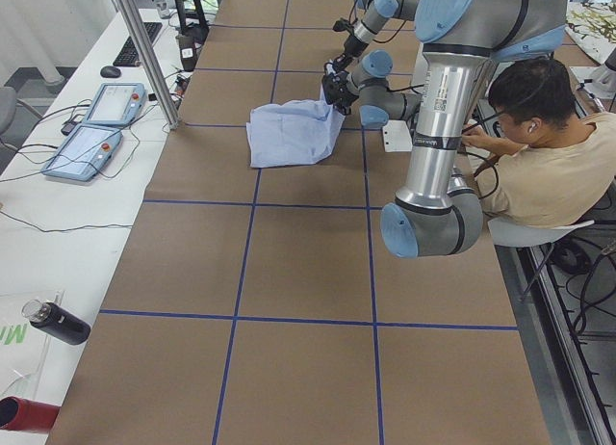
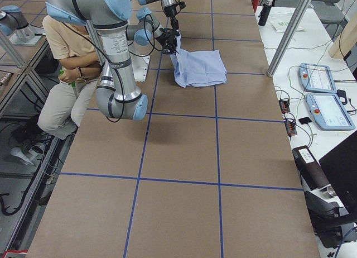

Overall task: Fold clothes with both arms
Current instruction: 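Lift the near edge with both grippers and fold it over the far half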

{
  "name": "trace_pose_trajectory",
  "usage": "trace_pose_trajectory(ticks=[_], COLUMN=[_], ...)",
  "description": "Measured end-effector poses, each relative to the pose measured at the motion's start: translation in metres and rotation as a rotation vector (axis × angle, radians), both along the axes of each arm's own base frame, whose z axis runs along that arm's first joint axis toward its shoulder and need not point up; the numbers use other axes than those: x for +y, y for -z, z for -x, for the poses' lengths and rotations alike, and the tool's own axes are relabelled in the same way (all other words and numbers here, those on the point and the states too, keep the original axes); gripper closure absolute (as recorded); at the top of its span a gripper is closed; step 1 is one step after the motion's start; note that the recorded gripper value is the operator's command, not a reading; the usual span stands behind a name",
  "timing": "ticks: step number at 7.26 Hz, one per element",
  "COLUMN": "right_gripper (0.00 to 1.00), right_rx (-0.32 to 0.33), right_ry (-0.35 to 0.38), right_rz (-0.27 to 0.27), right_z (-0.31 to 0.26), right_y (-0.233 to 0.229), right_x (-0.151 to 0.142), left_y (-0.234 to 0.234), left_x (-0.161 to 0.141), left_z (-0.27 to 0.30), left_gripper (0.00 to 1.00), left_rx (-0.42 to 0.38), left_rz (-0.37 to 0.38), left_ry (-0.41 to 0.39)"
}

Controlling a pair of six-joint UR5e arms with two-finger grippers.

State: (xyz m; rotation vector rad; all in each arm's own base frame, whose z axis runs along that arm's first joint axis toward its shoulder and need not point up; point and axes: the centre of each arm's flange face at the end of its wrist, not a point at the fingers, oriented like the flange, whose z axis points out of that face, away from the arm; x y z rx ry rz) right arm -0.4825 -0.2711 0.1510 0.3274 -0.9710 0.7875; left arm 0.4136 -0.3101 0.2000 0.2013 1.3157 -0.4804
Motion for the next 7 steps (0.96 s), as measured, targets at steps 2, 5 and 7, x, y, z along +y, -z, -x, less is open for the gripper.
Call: trace_pose_trajectory(ticks=[2, 5, 7], right_gripper=[1.0, 1.0, 1.0], right_rx=[0.077, 0.136, 0.168], right_ry=[-0.059, -0.094, -0.074], right_rz=[-0.003, 0.002, -0.001], right_z=[0.023, 0.091, 0.125], right_y=[0.005, 0.004, -0.007], right_x=[-0.064, -0.173, -0.23], left_y=[-0.008, -0.043, -0.068], left_x=[-0.075, -0.165, -0.198], left_z=[-0.011, -0.045, -0.057], left_gripper=[1.0, 1.0, 1.0], left_rx=[-0.118, -0.281, -0.358], left_rz=[-0.048, -0.056, -0.078], left_ry=[0.07, 0.118, 0.12])
